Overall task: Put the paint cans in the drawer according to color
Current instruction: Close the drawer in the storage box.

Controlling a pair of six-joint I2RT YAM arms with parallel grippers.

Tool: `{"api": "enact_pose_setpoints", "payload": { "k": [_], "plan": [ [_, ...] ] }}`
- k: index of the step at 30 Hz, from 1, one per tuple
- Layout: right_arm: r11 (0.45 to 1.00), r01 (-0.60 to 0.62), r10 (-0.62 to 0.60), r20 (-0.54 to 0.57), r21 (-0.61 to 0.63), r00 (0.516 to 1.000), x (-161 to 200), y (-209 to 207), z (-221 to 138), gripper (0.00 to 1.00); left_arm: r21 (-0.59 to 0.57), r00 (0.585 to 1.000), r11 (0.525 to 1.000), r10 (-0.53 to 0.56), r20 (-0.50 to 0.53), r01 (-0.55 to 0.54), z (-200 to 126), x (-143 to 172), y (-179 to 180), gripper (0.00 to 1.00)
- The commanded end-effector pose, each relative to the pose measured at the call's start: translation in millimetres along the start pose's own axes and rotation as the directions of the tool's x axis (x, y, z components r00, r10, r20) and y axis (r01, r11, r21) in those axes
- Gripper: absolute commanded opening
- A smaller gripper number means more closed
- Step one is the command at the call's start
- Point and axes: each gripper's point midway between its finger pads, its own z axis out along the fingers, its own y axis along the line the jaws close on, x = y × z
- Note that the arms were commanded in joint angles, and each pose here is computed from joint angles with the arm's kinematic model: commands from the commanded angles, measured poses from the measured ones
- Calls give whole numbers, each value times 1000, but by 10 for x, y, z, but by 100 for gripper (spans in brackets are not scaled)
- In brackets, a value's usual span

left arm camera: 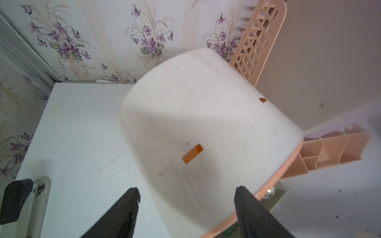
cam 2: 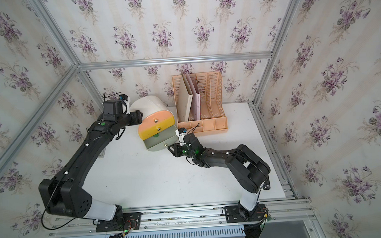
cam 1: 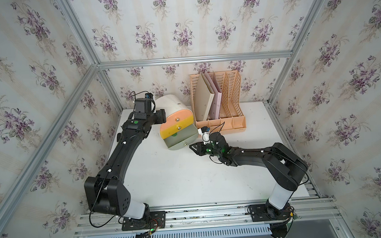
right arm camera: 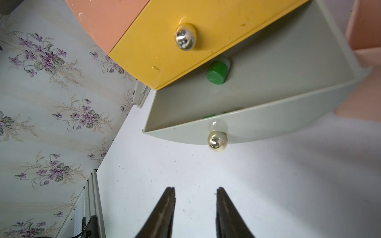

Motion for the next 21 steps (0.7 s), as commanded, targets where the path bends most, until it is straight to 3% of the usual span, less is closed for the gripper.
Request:
{"api": "enact_pose_setpoints", "payload": {
  "k": [1, 8, 21],
  "plan": [
    [1000, 23, -22, 26, -17, 999, -39, 48, 37, 36, 64, 999, 997, -33, -10, 33, 90, -125, 19, 82],
    [999, 39, -38, 28, -26, 999, 13, 65, 116, 32, 113, 998, 992, -62, -4, 62, 416, -396, 315, 99],
    [998, 59, -59, 37, 17, 998, 2, -63, 289, 27, 225, 996, 971, -86, -1, 84, 851, -587, 534, 99]
  ]
}}
